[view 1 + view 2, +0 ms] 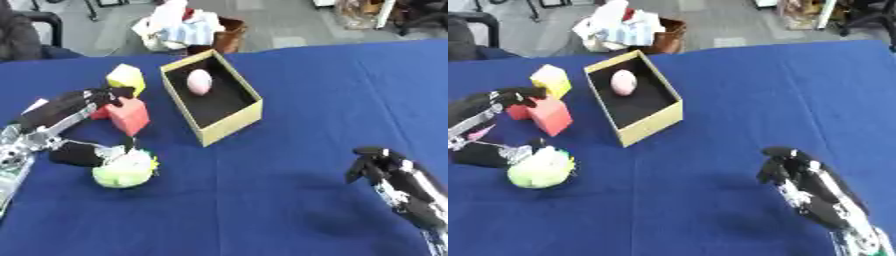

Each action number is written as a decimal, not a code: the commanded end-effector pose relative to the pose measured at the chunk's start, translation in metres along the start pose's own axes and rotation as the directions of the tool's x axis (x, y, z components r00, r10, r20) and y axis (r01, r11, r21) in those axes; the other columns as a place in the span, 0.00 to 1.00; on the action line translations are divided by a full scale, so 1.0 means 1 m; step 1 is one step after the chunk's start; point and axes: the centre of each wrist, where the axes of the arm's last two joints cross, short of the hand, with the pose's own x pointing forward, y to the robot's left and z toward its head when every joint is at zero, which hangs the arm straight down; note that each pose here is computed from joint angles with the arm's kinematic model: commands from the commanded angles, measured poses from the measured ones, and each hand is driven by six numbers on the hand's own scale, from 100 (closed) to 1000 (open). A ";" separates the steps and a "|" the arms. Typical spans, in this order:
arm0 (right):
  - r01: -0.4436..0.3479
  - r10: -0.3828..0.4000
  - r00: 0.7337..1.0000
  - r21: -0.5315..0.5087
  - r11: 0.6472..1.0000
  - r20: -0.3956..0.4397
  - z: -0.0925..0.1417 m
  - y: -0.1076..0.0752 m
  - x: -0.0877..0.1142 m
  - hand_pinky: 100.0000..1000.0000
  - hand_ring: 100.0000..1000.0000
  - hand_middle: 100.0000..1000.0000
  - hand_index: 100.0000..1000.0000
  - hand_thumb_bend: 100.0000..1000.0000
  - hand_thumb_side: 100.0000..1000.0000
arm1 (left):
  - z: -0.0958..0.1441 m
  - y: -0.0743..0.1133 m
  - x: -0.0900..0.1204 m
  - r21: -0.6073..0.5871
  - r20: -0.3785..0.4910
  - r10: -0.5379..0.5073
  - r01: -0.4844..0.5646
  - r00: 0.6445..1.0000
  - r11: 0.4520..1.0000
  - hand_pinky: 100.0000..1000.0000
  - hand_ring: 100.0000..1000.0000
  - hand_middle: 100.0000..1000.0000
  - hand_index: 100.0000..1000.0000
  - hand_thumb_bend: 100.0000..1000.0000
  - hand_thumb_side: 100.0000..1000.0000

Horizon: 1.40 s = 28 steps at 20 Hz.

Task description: Pick up objects on the table and place them in the box.

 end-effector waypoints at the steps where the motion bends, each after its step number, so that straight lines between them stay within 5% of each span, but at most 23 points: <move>1: -0.030 0.030 1.000 0.018 0.999 0.001 -0.001 -0.006 0.005 0.52 0.54 0.49 0.76 0.00 0.37 | 0.002 0.013 -0.014 -0.152 -0.021 -0.160 0.155 0.987 0.976 0.88 0.84 0.88 0.99 0.55 0.66; 12: -0.027 0.027 1.000 0.023 0.999 0.002 -0.001 -0.005 0.004 0.52 0.54 0.49 0.76 0.00 0.37 | -0.023 -0.012 -0.030 -0.354 -0.013 -0.258 0.237 0.966 0.905 0.87 0.82 0.86 0.99 0.64 0.73; 18: -0.026 0.026 1.000 0.023 0.999 0.003 -0.001 -0.005 0.004 0.52 0.54 0.49 0.76 0.00 0.37 | -0.027 -0.025 -0.040 -0.380 -0.051 -0.249 0.211 0.967 0.901 0.85 0.80 0.85 0.97 0.57 0.62; 22: -0.026 0.026 1.000 0.022 0.999 0.003 -0.002 -0.005 0.004 0.52 0.54 0.49 0.76 0.00 0.37 | -0.028 -0.034 -0.042 -0.377 -0.059 -0.227 0.189 0.972 0.907 0.80 0.73 0.76 0.91 0.41 0.36; 26: -0.027 0.027 1.000 0.021 0.999 0.003 -0.001 -0.005 0.004 0.52 0.54 0.49 0.76 0.00 0.37 | -0.026 -0.037 -0.040 -0.318 -0.053 -0.165 0.140 0.985 0.938 0.71 0.56 0.54 0.76 0.00 0.23; 28: -0.028 0.028 1.000 0.019 0.999 0.002 -0.001 -0.006 0.004 0.52 0.54 0.49 0.76 0.00 0.37 | -0.025 -0.034 -0.038 -0.279 -0.046 -0.130 0.112 0.990 0.954 0.67 0.50 0.46 0.70 0.00 0.21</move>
